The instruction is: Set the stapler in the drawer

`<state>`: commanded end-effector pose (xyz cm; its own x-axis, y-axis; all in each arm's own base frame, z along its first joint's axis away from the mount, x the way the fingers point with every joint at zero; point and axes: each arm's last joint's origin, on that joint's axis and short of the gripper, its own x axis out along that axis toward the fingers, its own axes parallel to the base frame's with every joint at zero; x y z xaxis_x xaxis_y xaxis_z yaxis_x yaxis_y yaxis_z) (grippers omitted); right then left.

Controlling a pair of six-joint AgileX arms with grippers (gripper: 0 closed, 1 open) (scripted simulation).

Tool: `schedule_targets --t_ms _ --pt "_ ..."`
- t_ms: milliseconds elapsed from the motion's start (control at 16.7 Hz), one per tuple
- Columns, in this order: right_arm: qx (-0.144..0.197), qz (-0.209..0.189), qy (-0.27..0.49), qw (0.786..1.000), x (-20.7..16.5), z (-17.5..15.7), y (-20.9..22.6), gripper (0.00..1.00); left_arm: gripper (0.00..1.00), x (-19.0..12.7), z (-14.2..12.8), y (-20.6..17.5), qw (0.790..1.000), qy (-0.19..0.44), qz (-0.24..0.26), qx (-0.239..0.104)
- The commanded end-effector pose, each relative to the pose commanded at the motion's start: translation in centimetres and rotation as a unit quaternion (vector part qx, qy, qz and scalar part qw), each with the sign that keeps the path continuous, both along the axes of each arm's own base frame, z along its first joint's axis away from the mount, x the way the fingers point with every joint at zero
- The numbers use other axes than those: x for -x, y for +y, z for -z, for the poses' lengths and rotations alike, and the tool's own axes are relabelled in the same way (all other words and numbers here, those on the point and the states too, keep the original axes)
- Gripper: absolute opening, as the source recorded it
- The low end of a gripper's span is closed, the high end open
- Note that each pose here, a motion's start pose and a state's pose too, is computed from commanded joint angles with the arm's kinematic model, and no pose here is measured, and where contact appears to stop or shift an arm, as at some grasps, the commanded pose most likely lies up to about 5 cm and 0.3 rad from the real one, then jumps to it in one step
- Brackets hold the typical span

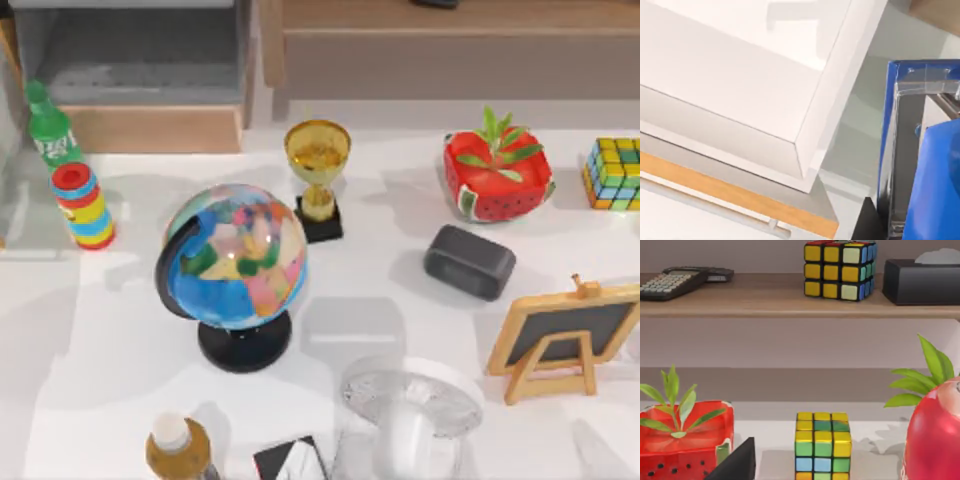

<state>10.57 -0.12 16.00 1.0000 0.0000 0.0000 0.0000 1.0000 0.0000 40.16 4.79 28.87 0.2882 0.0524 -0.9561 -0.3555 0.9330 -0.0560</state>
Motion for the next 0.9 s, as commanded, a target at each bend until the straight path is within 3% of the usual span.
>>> schedule_targets --t_ms 240,540,720,900 --pt "0.0 0.0 0.0 1.0 0.0 0.0 0.0 1.0 0.0 -4.2 1.2 5.7 0.998 0.004 0.048 -0.027" --pt "0.0 0.0 0.0 1.0 0.0 0.0 0.0 1.0 0.0 -7.3 7.9 11.5 0.989 0.076 0.121 -0.035" --pt "0.0 0.0 0.0 1.0 0.0 0.0 0.0 1.0 0.0 -8.1 11.6 12.3 0.977 0.124 0.174 -0.026" --pt "0.0 0.0 0.0 1.0 0.0 0.0 0.0 1.0 0.0 -8.4 13.0 11.9 0.968 0.146 0.204 -0.022"
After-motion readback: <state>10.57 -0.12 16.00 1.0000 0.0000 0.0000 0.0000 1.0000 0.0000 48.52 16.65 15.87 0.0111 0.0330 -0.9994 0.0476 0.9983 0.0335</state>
